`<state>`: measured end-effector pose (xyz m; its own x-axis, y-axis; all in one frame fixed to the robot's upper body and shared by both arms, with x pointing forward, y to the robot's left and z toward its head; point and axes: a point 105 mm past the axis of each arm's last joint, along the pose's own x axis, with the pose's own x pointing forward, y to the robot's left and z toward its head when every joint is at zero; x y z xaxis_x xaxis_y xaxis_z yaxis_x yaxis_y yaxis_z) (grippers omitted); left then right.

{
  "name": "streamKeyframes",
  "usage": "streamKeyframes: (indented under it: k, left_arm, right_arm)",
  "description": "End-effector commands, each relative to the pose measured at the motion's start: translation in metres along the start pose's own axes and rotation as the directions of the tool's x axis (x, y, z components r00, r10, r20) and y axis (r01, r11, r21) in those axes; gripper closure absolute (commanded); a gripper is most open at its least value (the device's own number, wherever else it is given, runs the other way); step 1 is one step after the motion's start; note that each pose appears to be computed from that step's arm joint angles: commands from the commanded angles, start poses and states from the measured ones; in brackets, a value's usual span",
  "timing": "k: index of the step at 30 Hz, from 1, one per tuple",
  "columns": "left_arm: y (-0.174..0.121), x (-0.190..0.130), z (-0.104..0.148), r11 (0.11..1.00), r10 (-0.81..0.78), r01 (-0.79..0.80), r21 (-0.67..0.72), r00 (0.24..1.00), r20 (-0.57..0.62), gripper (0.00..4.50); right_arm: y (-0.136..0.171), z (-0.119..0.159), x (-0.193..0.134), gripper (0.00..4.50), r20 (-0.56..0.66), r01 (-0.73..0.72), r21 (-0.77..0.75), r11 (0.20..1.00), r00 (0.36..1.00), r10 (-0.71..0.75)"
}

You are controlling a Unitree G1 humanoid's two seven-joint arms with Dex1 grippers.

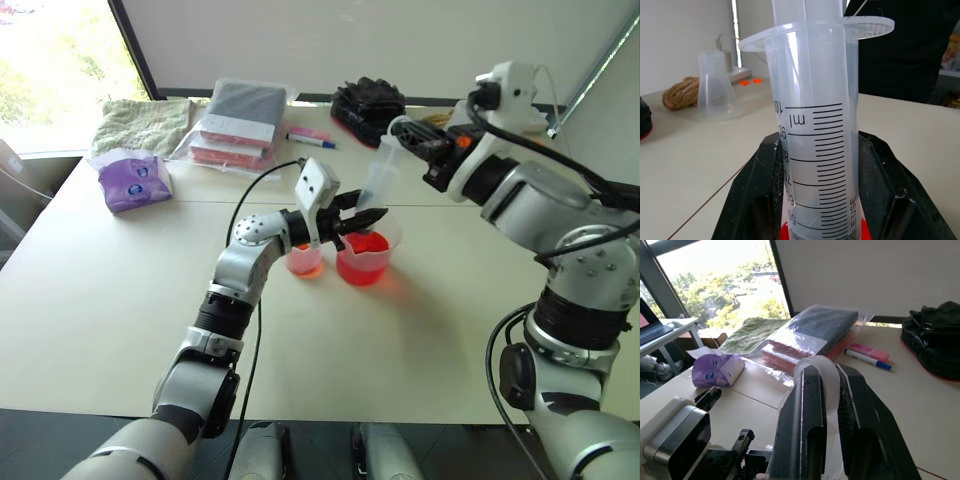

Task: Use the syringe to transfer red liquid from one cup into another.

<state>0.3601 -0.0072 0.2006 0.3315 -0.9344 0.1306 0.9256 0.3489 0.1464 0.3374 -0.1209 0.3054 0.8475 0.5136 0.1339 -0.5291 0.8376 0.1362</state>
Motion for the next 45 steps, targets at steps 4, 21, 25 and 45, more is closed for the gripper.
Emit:
streamKeyframes:
  k: [4,21,25,45]
  left_arm:
    - [-0.029,0.018,0.006,0.989,-0.142,0.142,0.048,0.990,0.016,3.02]
    - [-0.012,0.016,0.015,0.995,-0.077,0.074,0.064,0.996,0.044,3.02]
    - [-0.012,0.016,0.015,0.995,-0.077,0.073,0.069,0.996,0.046,3.02]
    - [-0.007,0.008,0.066,0.998,-0.067,0.067,0.010,0.979,0.190,3.02]
  right_arm:
    - [0.001,0.035,-0.012,1.89,0.147,-0.006,-0.022,1.000,0.989,0.009]
    - [-0.024,0.016,-0.047,0.88,-0.048,-0.048,-0.142,0.989,0.998,0.041]
    - [-0.024,0.021,-0.054,0.88,-0.067,-0.086,-0.160,0.983,0.995,0.077]
    - [-0.011,0.025,-0.061,0.88,0.008,-0.208,-0.030,0.978,0.978,0.208]
